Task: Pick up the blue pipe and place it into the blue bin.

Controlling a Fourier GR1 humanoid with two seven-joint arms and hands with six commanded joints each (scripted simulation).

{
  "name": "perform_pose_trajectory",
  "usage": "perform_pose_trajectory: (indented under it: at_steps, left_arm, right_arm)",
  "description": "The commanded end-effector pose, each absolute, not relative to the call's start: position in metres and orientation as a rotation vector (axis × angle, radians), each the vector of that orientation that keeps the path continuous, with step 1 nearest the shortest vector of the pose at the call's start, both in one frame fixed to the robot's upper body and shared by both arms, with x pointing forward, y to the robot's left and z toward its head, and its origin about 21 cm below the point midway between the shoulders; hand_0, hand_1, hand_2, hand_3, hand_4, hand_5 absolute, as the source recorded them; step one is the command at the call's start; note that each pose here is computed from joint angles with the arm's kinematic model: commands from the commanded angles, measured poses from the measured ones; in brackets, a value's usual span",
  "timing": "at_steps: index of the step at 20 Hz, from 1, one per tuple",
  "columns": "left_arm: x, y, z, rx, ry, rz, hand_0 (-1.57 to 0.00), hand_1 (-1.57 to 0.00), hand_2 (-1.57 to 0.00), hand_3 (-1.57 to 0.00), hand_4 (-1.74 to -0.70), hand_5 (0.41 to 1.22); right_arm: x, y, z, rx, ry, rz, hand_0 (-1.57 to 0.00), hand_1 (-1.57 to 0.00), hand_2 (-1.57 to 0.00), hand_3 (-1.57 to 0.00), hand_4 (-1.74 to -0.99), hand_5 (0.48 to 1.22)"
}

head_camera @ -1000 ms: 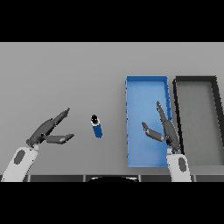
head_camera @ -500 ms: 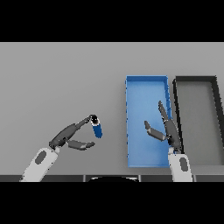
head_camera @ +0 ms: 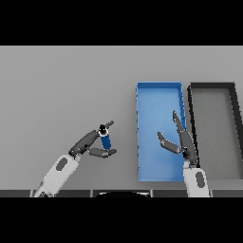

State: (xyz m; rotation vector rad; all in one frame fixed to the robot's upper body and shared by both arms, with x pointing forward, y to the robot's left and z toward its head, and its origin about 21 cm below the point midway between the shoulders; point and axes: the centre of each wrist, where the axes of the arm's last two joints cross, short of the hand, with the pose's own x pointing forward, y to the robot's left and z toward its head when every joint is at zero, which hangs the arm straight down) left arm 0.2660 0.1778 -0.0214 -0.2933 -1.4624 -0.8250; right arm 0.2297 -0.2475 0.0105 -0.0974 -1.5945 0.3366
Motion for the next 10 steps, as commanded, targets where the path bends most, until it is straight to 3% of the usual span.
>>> perform_pose_trajectory:
  at_steps: [1, 4, 6, 7, 8, 10]
  left_arm:
    - [0.267, 0.175, -0.023, -0.302, -1.467, -0.821, 0.0, 0.0, 0.0, 0.0, -1.16, 0.491]
    - [0.27, 0.161, -0.025, -0.391, -1.459, -0.766, 0.0, 0.0, -0.02, -0.02, -1.22, 0.536]
    - [0.267, 0.158, -0.031, -0.42, -1.466, -0.74, 0.0, -0.09, -0.21, -0.2, -1.28, 0.607]
    - [0.267, 0.154, -0.03, -0.445, -1.463, -0.715, -0.09, -0.25, -0.39, -0.47, -1.31, 0.73]
    - [0.267, 0.153, -0.032, -0.461, -1.464, -0.682, -0.34, -0.5, -0.63, -0.69, -1.39, 0.828]
    - [0.269, 0.148, -0.031, -0.482, -1.457, -0.671, -0.78, -0.89, -0.97, -0.98, -1.51, 0.969]
  right_arm:
    - [0.228, -0.249, 0.011, -0.099, -1.599, 0.336, 0.0, 0.0, 0.0, 0.0, -1.323, 0.665]
    - [0.226, -0.247, 0.007, -0.098, -1.596, 0.331, 0.0, 0.0, 0.0, 0.0, -1.321, 0.664]
    - [0.227, -0.248, 0.007, -0.096, -1.593, 0.333, 0.0, 0.0, 0.0, 0.0, -1.32, 0.664]
    - [0.228, -0.247, 0.008, -0.093, -1.599, 0.329, 0.0, 0.0, 0.0, 0.0, -1.319, 0.663]
    - [0.227, -0.248, 0.007, -0.091, -1.609, 0.336, 0.0, 0.0, 0.0, 0.0, -1.322, 0.666]
    - [0.23, -0.246, 0.01, -0.105, -1.605, 0.345, 0.0, 0.0, 0.0, 0.0, -1.313, 0.665]
